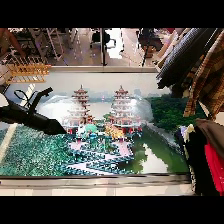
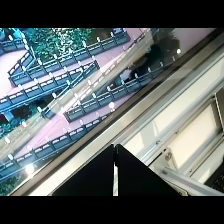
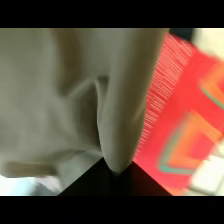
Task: Fold the clothes and pants, and hang the long-sleeved shirts on hangers.
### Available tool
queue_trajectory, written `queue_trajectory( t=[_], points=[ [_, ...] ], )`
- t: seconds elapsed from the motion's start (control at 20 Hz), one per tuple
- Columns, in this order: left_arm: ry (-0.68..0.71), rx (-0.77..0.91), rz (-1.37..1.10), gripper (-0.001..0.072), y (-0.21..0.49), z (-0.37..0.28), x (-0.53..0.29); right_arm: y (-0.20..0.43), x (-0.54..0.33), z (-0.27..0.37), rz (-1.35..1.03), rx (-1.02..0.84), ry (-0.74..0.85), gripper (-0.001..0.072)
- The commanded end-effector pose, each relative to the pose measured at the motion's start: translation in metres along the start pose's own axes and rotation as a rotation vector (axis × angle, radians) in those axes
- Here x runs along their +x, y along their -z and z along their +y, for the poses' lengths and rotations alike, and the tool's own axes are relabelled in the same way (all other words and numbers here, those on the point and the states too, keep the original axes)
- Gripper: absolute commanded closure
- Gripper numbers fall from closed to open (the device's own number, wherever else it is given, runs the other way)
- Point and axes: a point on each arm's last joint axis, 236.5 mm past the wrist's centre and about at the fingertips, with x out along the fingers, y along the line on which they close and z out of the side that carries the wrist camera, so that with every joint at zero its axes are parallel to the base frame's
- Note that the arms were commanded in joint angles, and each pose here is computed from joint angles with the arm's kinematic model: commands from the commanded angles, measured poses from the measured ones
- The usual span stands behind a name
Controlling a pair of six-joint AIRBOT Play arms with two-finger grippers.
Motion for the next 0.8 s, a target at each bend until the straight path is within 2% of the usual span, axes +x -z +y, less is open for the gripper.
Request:
queue_trajectory(
  t=[0.0,0.05,0.1,0.25,0.3,0.35,0.45,0.5,0.55,0.65,0.75],
  points=[
    [-0.004,0.000,-0.011,0.0701,-0.002,0.001,0.000,0.028,0.039,-0.061,0.173,-0.039,0.229,0.0435],
    [-0.004,0.000,-0.011,0.0701,-0.002,0.001,0.000,0.020,0.043,-0.064,0.166,-0.052,0.250,0.0255],
    [-0.004,0.000,-0.012,0.0701,-0.003,0.001,0.000,0.009,0.044,-0.063,0.144,-0.071,0.255,0.0124],
    [-0.007,-0.003,-0.014,0.0700,-0.003,0.002,-0.001,-0.020,0.028,-0.035,0.047,-0.161,0.221,0.0128],
    [-0.010,-0.005,-0.015,0.0700,-0.003,0.004,-0.002,-0.042,0.020,-0.001,-0.057,-0.214,0.133,0.0129],
    [-0.023,-0.004,-0.013,0.0701,-0.002,0.008,-0.003,-0.065,0.011,0.050,-0.183,-0.268,-0.022,0.0129],
    [-0.104,-0.009,0.007,0.0701,0.005,0.029,-0.007,-0.077,-0.027,0.188,-0.359,-0.383,-0.479,0.0132],
    [-0.186,-0.036,0.015,0.0701,0.009,0.050,-0.015,-0.058,-0.038,0.239,-0.357,-0.468,-0.628,0.0151],
    [-0.311,-0.107,0.018,0.0701,0.015,0.079,-0.029,-0.028,-0.036,0.278,-0.318,-0.601,-0.690,0.0151],
    [-0.612,-0.231,-0.042,0.0701,0.024,0.138,-0.081,0.038,-0.005,0.321,-0.197,-0.833,-0.654,0.0150],
    [-0.813,-0.296,-0.158,0.0701,0.031,0.169,-0.137,0.109,0.039,0.339,-0.070,-1.062,-0.548,0.0150]
  ],
)
